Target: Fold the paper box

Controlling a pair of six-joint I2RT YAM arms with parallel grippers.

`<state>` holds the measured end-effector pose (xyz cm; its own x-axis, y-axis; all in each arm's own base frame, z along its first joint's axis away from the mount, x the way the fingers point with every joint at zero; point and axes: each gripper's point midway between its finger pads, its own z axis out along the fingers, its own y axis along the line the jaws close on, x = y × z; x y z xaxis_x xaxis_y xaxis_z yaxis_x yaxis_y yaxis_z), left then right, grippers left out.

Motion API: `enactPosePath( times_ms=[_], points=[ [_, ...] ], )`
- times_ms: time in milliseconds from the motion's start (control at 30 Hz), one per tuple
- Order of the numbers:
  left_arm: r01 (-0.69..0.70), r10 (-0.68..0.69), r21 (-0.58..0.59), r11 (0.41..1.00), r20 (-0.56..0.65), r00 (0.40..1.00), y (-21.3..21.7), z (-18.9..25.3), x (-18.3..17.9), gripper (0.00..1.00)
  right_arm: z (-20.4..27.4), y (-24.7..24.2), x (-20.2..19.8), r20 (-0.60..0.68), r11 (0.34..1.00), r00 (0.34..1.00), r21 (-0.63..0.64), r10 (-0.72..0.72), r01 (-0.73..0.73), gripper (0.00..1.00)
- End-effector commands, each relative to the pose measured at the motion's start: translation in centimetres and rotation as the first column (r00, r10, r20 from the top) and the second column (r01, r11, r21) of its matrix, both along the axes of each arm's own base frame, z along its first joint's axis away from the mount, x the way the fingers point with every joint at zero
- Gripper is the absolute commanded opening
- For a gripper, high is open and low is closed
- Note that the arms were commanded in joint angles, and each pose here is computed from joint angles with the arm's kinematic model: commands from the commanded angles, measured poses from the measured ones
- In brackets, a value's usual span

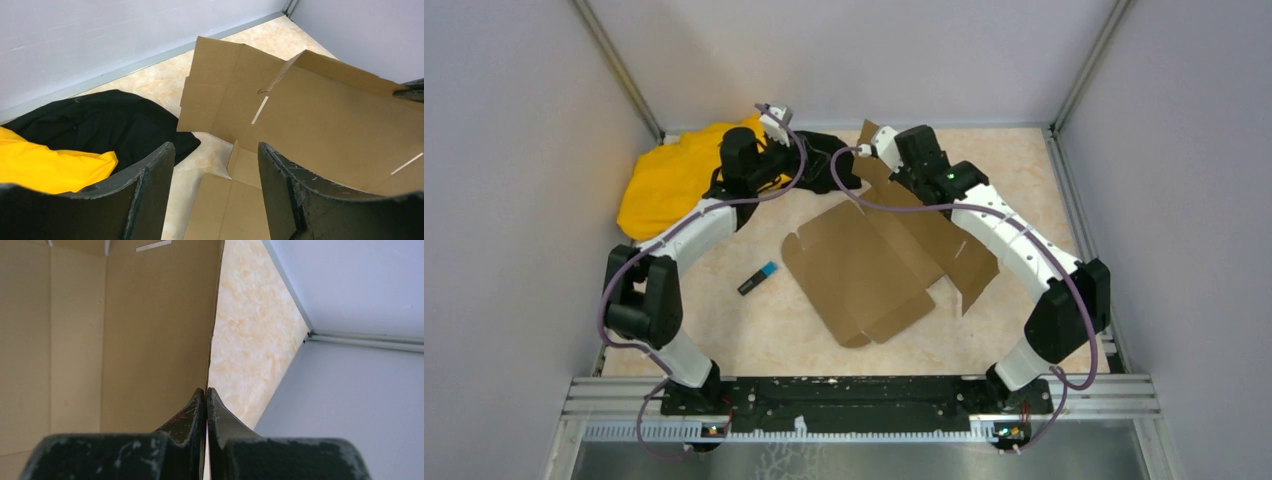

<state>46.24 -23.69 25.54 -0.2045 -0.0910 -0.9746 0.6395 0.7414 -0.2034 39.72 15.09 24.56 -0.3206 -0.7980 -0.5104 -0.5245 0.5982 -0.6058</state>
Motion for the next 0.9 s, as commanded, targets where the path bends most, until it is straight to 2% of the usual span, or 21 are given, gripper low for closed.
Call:
enactPosePath(
  times_ms=[0, 167, 467, 633, 867],
  points=[
    [-0.017, 0.017, -0.053, 0.998, 0.002, 1.0, 0.0, -0.1, 1.0, 0.68, 3.0, -2.0, -0.3, 0.14, 0.99, 0.983, -0.059, -0.119, 0.128, 0.0],
    [-0.004, 0.003, -0.077, 0.997, -0.02, 1.0, -0.7, -1.3, 2.8, 0.68, 2.0, -2.3, -0.9, 0.157, 0.974, 0.974, -0.135, -0.161, 0.183, 0.0],
    [0.063, -0.072, -0.142, 0.988, -0.055, 0.996, -1.7, -2.7, 8.3, 0.7, 3.1, -3.1, -1.5, 0.285, 0.934, 0.938, -0.236, -0.198, 0.269, 0.0],
    [0.107, -0.12, -0.186, 0.977, -0.058, 0.991, -2.3, -2.9, 10.7, 0.71, 3.2, -3.2, -1.6, 0.335, 0.912, 0.925, -0.297, -0.176, 0.282, 0.0],
    [0.156, -0.175, -0.211, 0.965, -0.075, 0.982, -3.2, -5.1, 11.5, 0.73, 2.7, -1.7, -2.0, 0.376, 0.897, 0.921, -0.366, -0.101, 0.247, 0.0]
  ],
)
